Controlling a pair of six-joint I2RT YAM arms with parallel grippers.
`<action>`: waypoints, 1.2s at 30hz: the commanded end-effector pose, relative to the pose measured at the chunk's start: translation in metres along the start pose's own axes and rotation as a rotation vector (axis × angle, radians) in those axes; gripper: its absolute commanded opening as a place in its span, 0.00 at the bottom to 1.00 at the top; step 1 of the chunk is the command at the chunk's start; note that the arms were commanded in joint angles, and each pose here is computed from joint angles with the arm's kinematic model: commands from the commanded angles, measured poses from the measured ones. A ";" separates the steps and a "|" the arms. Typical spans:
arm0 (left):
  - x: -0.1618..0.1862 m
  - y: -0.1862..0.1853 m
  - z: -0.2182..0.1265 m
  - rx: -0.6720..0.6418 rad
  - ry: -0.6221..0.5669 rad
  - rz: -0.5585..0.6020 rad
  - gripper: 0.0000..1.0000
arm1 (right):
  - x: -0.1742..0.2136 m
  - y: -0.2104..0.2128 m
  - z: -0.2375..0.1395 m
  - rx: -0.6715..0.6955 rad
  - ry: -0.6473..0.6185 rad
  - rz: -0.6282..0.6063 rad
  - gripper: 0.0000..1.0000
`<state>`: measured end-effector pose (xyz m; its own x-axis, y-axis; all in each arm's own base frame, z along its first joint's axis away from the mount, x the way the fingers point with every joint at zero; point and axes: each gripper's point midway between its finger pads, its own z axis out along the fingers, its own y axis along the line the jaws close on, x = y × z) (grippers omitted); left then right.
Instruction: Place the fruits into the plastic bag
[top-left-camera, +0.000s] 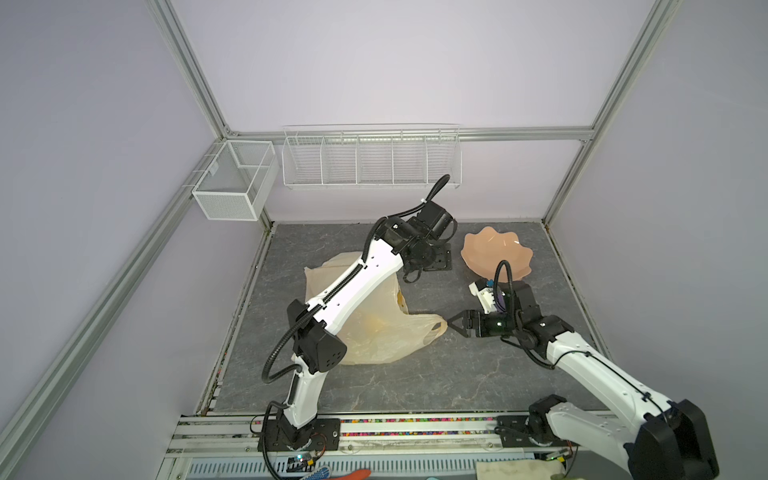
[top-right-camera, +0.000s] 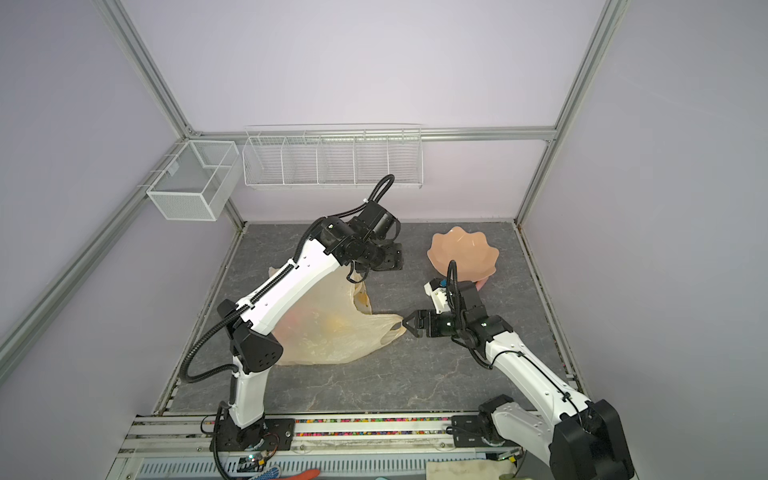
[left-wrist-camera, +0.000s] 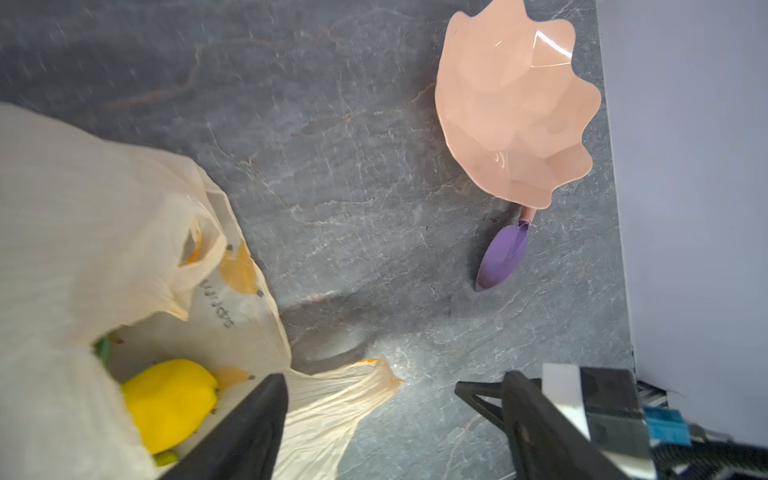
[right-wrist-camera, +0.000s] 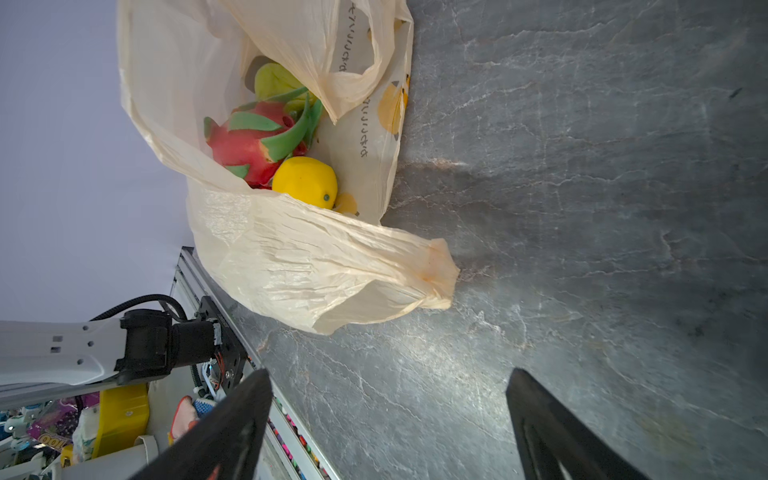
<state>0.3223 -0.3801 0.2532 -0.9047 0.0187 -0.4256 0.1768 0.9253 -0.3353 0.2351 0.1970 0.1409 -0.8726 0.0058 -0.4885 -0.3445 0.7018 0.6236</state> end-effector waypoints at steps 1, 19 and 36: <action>0.009 0.016 0.016 -0.046 -0.002 -0.191 0.80 | -0.005 0.013 0.002 -0.067 -0.039 -0.022 0.91; 0.032 0.145 0.042 -0.339 -0.134 -0.426 0.83 | 0.015 0.022 0.050 -0.054 0.043 -0.108 0.92; 0.031 0.194 0.048 -0.486 -0.231 -0.435 0.84 | -0.006 0.025 0.095 -0.041 0.073 -0.105 0.94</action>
<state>0.3398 -0.2300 0.1281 -0.7848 -0.3967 -0.4761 -0.3911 0.9130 -0.1159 0.2570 0.2733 0.0930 -0.8674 -0.1239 -0.4820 -0.4289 0.6773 0.5977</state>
